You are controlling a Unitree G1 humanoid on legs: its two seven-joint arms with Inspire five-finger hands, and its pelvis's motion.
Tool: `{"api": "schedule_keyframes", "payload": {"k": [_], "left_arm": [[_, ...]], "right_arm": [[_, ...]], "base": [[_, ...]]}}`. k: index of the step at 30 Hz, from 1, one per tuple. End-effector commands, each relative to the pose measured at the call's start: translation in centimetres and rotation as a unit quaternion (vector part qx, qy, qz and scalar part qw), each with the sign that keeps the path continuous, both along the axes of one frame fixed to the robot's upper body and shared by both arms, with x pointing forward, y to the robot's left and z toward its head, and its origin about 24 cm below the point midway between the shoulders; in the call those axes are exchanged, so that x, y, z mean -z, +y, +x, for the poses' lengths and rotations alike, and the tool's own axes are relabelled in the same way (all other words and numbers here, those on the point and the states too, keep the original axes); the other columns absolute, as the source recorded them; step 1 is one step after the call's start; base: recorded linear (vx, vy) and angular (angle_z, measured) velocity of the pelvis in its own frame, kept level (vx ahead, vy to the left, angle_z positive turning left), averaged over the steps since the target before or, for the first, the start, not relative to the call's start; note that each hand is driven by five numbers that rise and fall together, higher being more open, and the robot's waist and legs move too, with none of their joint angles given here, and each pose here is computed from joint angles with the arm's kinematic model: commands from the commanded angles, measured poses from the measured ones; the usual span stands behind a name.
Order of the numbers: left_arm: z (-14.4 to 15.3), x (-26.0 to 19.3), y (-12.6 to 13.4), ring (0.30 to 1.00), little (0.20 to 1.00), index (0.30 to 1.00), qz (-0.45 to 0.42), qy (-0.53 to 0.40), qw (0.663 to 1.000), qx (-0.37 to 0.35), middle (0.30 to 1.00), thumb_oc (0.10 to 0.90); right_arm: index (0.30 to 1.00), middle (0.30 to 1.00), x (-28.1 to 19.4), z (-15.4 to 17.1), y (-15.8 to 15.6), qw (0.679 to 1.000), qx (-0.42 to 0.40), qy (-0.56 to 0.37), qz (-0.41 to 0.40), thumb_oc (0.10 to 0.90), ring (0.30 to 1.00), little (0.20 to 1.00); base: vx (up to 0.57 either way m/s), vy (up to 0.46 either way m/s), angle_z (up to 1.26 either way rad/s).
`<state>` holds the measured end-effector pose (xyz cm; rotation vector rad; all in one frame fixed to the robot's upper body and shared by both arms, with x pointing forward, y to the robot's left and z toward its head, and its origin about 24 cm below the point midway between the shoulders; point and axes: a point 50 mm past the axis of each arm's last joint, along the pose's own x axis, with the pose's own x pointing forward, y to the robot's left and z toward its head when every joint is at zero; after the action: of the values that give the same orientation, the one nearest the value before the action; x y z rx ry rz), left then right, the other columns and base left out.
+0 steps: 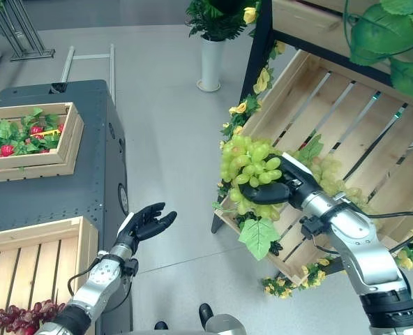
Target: Pick up the fruits from the basket on one side to the basket on the other side
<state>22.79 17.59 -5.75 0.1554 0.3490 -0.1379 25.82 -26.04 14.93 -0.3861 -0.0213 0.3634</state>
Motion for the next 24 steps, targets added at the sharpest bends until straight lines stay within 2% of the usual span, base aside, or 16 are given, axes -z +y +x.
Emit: {"api": "schedule_keyframes", "payload": {"k": [1, 6, 10, 15, 19, 24], "left_arm": [[0.5, -0.7, -0.5, 0.9, 0.9, 0.9, 0.01, -0.054, 0.998, 0.036, 0.9, 0.8], [0.4, -0.2, 0.4, 0.9, 0.9, 0.9, 0.031, -0.041, 0.998, 0.027, 0.9, 0.8], [0.1, 0.2, 1.0, 0.9, 0.9, 0.9, 0.037, -0.031, 0.999, 0.023, 0.9, 0.8], [-0.6, 0.9, 1.5, 0.9, 0.9, 0.9, 0.028, -0.017, 0.999, 0.002, 0.9, 0.8], [-1.3, 1.5, 1.5, 0.9, 0.9, 0.9, 0.038, -0.006, 0.999, 0.01, 0.9, 0.8], [-1.7, 1.9, 1.4, 0.9, 0.9, 0.9, 0.041, 0.007, 0.999, 0.023, 0.9, 0.8]], "right_arm": [[0.3, 0.3, -8.7, -0.6, -4.2, 0.972, 0.094, -0.214, -0.028, 0.4, 0.3, 0.3], [0.3, 0.3, -10.8, -1.2, -6.1, 0.957, 0.135, -0.252, -0.046, 0.4, 0.3, 0.3], [0.3, 0.3, -11.8, -1.2, -7.1, 0.955, 0.148, -0.247, -0.065, 0.4, 0.3, 0.3], [0.3, 0.3, -12.6, -1.2, -8.8, 0.947, 0.185, -0.233, -0.123, 0.4, 0.3, 0.3], [0.3, 0.3, -13.6, -1.6, -11.1, 0.928, 0.236, -0.232, -0.173, 0.4, 0.3, 0.3], [0.3, 0.3, -13.9, -1.2, -12.7, 0.927, 0.266, -0.211, -0.157, 0.4, 0.3, 0.3]], "base": [[0.01, 0.008, -0.09], [0.01, 0.003, -0.09], [0.02, 0.007, -0.16], [0.03, 0.014, 0.0], [0.0, 0.0, 0.0], [0.0, 0.0, 0.0]]}}
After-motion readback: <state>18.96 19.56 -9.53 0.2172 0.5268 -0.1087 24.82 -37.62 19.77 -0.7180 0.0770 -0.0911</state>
